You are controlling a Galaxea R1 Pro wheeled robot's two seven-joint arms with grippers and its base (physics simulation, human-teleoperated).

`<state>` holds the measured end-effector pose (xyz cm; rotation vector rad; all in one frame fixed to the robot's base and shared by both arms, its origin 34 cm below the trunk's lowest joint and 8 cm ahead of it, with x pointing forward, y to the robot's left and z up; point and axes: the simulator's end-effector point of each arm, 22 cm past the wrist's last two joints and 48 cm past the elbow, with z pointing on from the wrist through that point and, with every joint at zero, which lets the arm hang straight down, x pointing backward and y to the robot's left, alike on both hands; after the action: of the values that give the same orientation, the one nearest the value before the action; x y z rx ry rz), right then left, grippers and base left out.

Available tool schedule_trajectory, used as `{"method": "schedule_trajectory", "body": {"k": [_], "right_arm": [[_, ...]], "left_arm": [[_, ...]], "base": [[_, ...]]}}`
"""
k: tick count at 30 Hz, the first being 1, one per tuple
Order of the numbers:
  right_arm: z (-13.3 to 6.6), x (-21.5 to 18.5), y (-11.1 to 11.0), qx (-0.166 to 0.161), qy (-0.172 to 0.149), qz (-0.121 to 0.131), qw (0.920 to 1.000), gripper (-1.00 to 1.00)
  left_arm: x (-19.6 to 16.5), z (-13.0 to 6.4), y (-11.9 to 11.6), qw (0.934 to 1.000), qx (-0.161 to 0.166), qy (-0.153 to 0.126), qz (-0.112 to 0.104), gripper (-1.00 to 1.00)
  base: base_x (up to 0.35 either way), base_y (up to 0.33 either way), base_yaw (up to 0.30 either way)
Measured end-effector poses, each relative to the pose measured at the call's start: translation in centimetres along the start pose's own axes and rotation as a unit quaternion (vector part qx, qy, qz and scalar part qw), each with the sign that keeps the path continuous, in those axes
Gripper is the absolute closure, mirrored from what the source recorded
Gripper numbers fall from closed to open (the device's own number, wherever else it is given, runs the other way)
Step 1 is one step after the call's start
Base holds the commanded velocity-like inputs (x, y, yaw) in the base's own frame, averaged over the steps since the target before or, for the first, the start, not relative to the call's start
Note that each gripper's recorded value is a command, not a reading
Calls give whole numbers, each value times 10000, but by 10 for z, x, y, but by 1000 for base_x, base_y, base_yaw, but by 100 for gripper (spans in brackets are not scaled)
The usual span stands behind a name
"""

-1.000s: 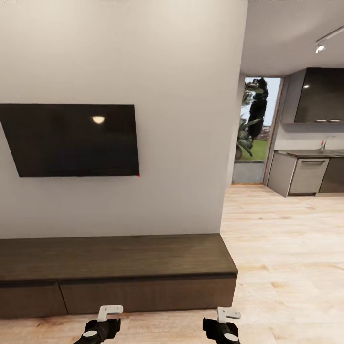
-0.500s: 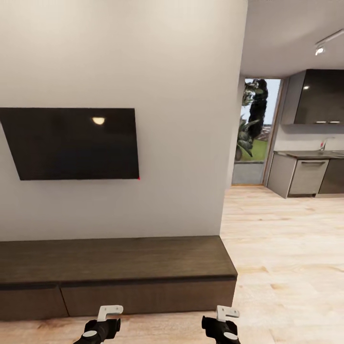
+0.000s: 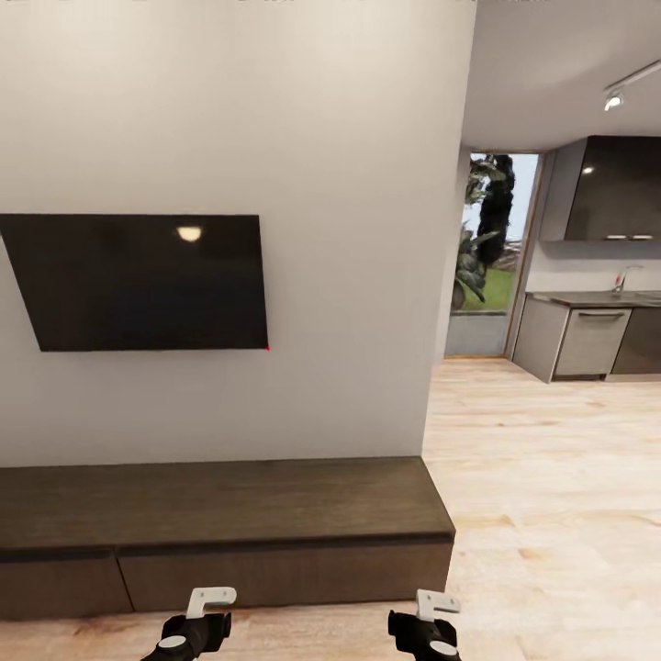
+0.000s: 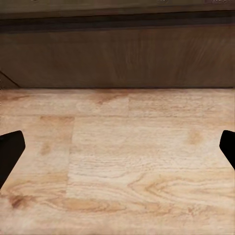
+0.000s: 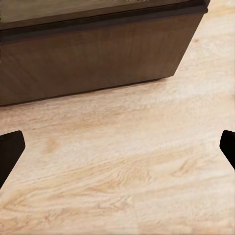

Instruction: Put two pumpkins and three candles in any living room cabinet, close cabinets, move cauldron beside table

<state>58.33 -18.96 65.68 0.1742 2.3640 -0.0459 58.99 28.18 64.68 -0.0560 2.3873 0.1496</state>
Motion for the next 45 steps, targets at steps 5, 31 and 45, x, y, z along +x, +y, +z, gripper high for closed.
{"method": "schedule_trajectory", "body": {"k": [5, 31, 45], "right_arm": [[-5, 12, -8, 85, 172, -39, 9998, -100], [-72, 167, -91, 734, 1492, -384, 9853, -100], [-110, 205, -99, 765, 1839, -441, 9790, -100]], "left_arm": [[8, -6, 8, 9999, -73, 137, 37, -100], [207, -95, 44, 9891, -258, 1417, 318, -100], [259, -141, 51, 9816, -270, 1852, 368, -100]], "base": [[0, 0, 0], [0, 0, 0], [0, 0, 0]]}}
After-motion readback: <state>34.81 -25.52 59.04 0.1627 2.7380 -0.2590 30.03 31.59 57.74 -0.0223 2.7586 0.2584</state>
